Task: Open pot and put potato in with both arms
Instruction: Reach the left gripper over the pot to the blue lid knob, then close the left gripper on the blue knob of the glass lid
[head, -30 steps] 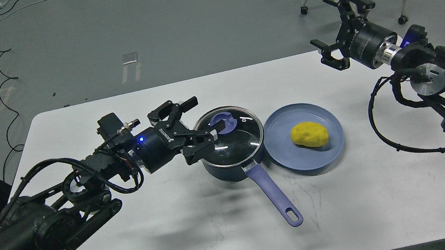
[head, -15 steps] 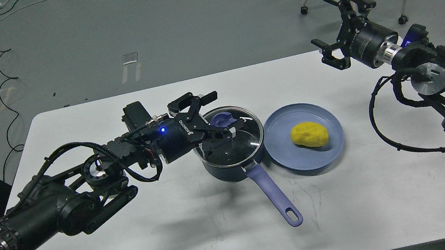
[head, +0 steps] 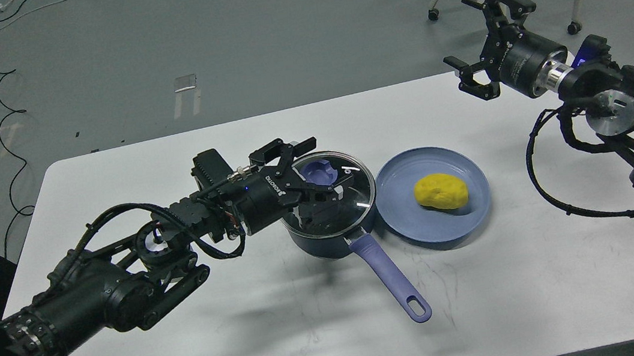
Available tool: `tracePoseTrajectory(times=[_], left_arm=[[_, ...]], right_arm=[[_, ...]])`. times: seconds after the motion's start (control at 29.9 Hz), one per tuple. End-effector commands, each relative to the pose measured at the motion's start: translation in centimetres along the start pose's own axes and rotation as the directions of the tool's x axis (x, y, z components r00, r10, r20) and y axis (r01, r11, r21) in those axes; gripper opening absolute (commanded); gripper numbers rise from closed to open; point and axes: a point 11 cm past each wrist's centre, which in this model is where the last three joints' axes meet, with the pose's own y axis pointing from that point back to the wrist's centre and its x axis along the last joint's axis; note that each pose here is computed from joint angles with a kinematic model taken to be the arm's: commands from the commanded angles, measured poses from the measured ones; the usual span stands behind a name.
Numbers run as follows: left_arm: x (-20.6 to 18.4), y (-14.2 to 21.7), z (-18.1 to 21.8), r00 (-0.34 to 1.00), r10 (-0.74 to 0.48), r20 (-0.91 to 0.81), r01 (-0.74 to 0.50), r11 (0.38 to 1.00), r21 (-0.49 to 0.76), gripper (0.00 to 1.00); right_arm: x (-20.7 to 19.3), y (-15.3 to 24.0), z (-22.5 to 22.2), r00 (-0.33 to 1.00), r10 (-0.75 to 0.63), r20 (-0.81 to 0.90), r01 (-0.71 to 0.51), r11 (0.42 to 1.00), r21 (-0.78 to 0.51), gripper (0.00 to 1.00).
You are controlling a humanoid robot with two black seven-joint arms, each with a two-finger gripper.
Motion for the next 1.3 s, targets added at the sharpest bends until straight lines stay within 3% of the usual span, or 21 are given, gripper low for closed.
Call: tracePoseTrajectory(times=[0.0, 1.1, 1.2, 1.27], left_arm=[[-1.0, 0.2, 0.5, 1.000, -0.024, 0.005, 0.024, 1.000, -0.016, 0.98], [-2.2, 0.2, -0.9, 1.000, -0.027, 0.002, 0.027, 0.999, 0.042, 0.97], [-2.3, 0.4, -1.2, 0.999, -0.032, 0.003, 0.032, 0.998, 0.054, 0.95], [-2.3, 0.4, -1.2, 0.999, -0.033, 0.005, 0.032, 0.998, 0.053, 0.85]], right_arm=[[0.0, 0.0, 0.1, 1.000, 0.001, 0.001, -0.001, 1.000, -0.001, 1.00], [0.7, 0.5, 0.1, 1.000, 0.016, -0.003, -0.016, 1.000, -0.006, 1.00], [0.7, 0.6, 0.2, 1.000, 0.017, -0.003, -0.017, 1.000, -0.007, 1.00], [0.9, 0.6, 0.3, 1.000, 0.021, -0.003, -0.021, 1.000, -0.009, 1.00]])
